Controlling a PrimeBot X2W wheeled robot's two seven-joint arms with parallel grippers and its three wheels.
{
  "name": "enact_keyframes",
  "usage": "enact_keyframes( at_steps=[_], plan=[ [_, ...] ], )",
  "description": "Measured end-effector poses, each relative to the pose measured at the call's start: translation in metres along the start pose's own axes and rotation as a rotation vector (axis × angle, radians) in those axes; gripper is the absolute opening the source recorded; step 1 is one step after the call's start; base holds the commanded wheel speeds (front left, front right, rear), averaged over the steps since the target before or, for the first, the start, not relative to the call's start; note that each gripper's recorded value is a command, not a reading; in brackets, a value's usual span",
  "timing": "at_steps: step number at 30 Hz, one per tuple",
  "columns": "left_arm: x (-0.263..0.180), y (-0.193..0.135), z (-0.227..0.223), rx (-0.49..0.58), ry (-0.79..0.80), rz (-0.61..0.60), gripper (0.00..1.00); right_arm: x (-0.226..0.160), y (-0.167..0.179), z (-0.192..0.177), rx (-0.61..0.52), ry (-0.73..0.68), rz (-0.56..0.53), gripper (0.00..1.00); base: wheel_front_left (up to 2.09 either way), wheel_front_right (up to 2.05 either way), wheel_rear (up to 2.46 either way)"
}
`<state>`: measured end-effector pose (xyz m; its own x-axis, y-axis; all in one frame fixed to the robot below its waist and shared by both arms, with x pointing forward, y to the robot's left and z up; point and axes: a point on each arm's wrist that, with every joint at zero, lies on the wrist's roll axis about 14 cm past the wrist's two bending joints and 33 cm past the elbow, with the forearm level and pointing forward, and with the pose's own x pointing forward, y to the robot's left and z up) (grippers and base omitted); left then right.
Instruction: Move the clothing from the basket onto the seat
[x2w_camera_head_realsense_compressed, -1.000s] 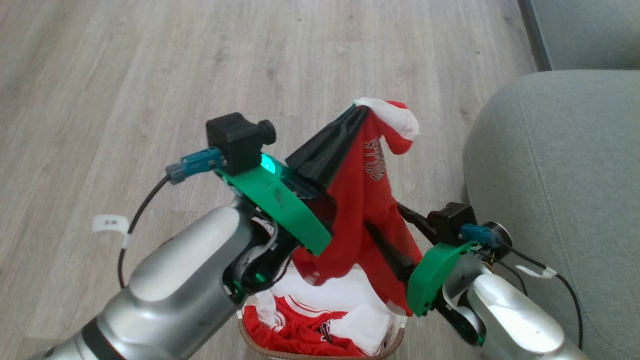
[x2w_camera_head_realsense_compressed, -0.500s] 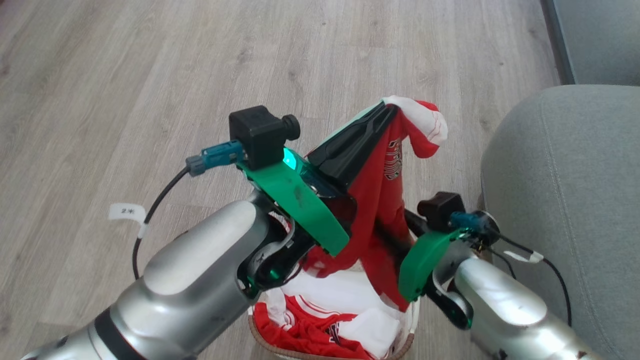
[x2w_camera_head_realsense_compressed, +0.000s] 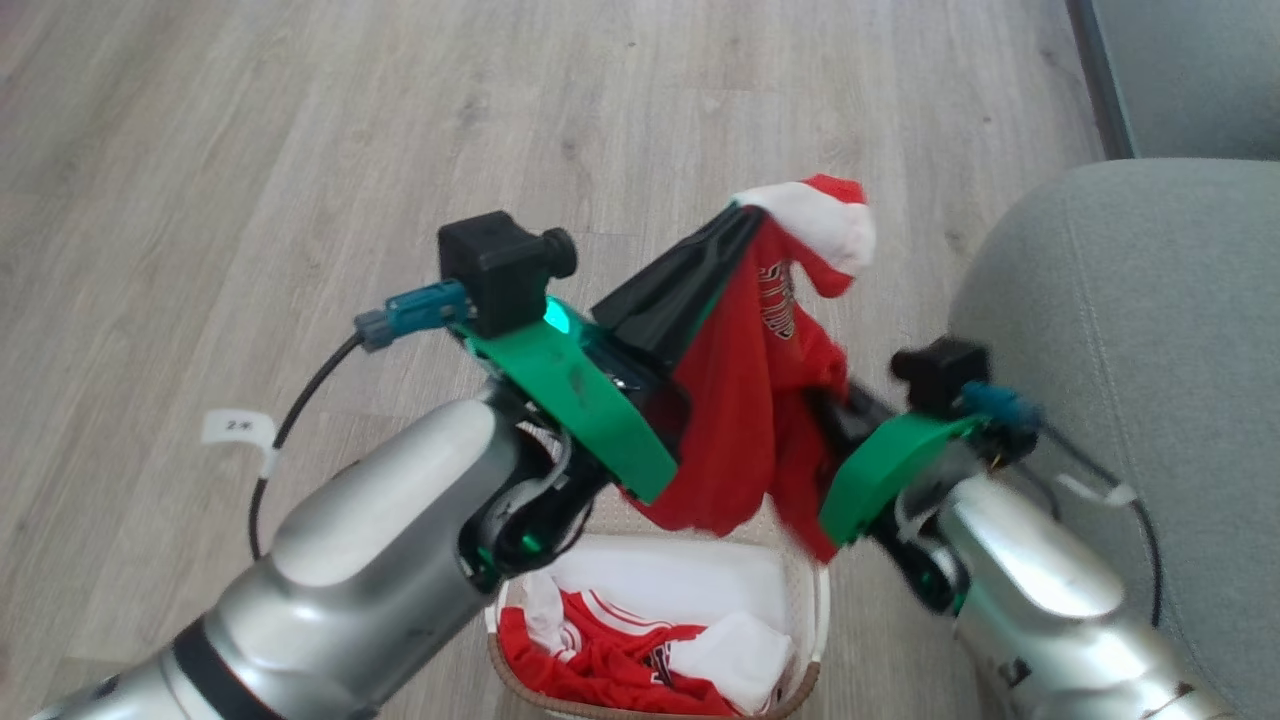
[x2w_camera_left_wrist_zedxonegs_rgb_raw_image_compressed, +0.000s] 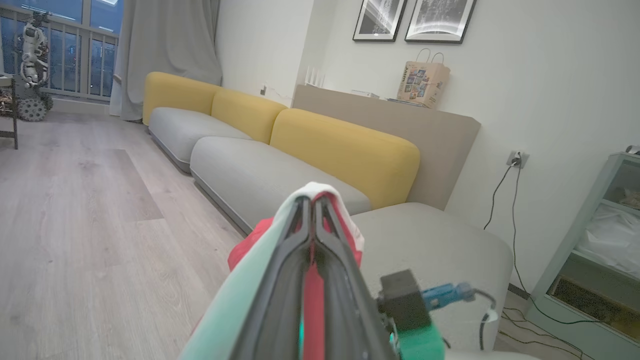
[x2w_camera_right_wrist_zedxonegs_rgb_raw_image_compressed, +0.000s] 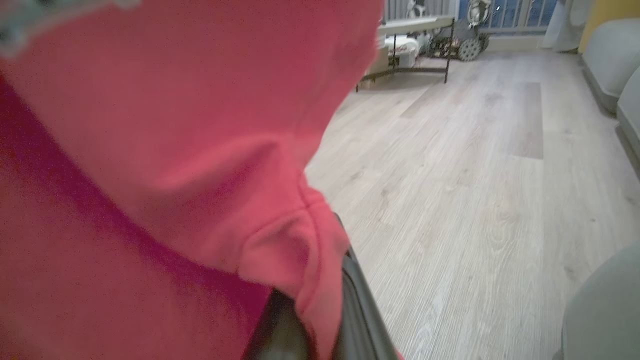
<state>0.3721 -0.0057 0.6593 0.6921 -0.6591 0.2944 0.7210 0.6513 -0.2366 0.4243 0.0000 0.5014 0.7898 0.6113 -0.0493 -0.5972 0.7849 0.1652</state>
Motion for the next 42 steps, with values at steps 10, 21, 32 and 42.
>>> enact_keyframes(
  at_steps=[10, 21, 32, 42],
  plan=[
    [-0.017, 0.018, -0.039, -0.037, 0.102, 0.068, 0.00, -0.031, -0.037, 0.048, 0.048, -0.217, -0.149, 0.00, 0.00, 0.00, 0.00],
    [-0.012, 0.015, -0.067, -0.014, 0.175, 0.034, 1.00, -0.064, -0.063, 0.094, 0.049, -0.387, -0.245, 0.00, 0.00, 0.00, 0.00],
    [0.010, -0.004, -0.086, 0.033, 0.165, -0.080, 1.00, -0.125, -0.109, 0.104, 0.019, -0.448, -0.430, 0.00, 0.00, 0.00, 0.00],
    [0.034, -0.025, -0.115, 0.042, 0.199, -0.175, 1.00, -0.188, -0.137, 0.112, -0.034, -0.493, -0.600, 0.00, 0.00, 0.00, 0.00]
  ],
)
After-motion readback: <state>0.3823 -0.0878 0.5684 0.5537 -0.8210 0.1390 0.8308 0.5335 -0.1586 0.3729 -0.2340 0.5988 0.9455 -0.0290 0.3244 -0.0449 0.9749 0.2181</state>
